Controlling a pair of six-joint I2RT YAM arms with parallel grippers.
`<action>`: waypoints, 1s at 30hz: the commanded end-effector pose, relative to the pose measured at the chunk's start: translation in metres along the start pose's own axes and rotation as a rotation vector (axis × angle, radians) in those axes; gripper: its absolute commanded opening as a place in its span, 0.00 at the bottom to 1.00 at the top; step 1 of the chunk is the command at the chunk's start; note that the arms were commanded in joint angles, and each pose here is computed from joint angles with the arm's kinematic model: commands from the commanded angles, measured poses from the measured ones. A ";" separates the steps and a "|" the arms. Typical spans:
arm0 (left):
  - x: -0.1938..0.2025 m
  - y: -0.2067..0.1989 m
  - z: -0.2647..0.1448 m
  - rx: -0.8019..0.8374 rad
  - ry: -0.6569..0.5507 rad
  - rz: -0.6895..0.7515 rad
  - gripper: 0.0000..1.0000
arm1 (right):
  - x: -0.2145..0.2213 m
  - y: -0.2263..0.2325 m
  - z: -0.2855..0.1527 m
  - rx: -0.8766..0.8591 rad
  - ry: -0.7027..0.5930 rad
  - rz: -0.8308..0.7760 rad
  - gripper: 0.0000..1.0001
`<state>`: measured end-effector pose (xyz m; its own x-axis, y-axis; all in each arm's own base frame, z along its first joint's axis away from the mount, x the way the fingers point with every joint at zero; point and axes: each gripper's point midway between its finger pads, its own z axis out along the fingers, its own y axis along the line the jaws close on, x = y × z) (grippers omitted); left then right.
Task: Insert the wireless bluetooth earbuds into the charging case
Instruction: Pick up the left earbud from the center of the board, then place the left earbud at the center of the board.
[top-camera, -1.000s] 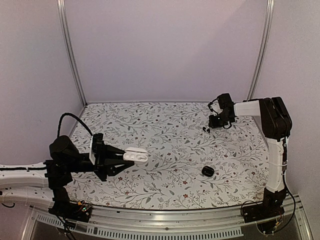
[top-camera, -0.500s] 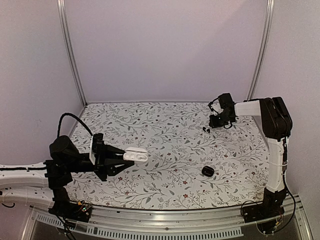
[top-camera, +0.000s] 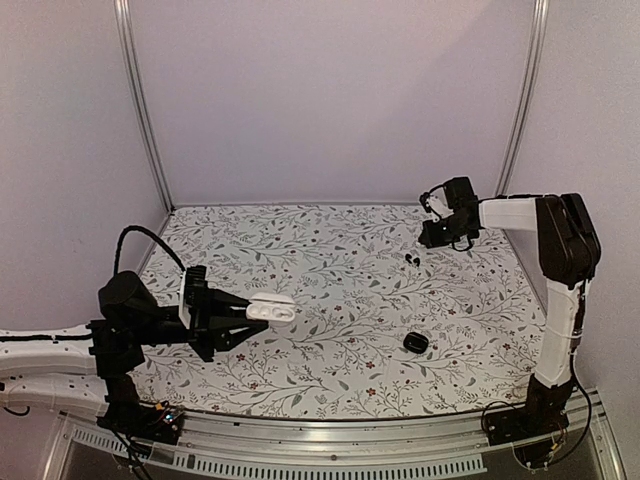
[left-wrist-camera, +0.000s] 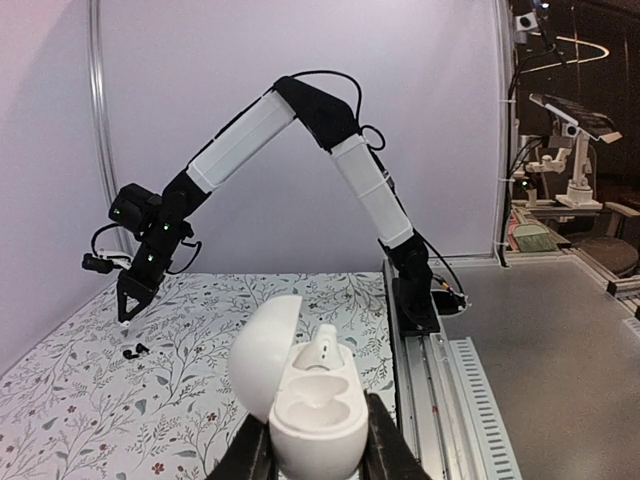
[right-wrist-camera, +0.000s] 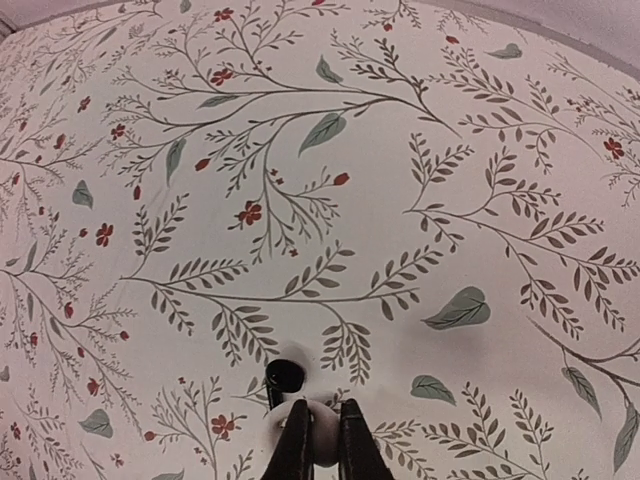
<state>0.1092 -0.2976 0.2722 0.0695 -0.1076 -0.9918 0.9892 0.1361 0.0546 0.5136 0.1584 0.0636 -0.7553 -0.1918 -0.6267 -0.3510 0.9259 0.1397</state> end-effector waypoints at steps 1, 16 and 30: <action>-0.005 0.003 -0.002 -0.015 -0.017 0.017 0.00 | -0.018 0.046 -0.038 -0.186 -0.097 -0.030 0.00; -0.012 0.003 -0.007 -0.028 -0.047 0.010 0.00 | 0.093 0.309 -0.079 -0.687 -0.054 -0.585 0.00; -0.016 0.004 -0.011 -0.042 -0.060 0.001 0.00 | 0.180 0.358 -0.048 -0.613 0.024 -0.906 0.00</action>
<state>0.1073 -0.2888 0.2850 0.0813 -0.1515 -0.9851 0.9858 0.1577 0.0571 0.2206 0.4395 0.0552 -0.1730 -0.6860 -0.7067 -0.9847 0.1347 0.1103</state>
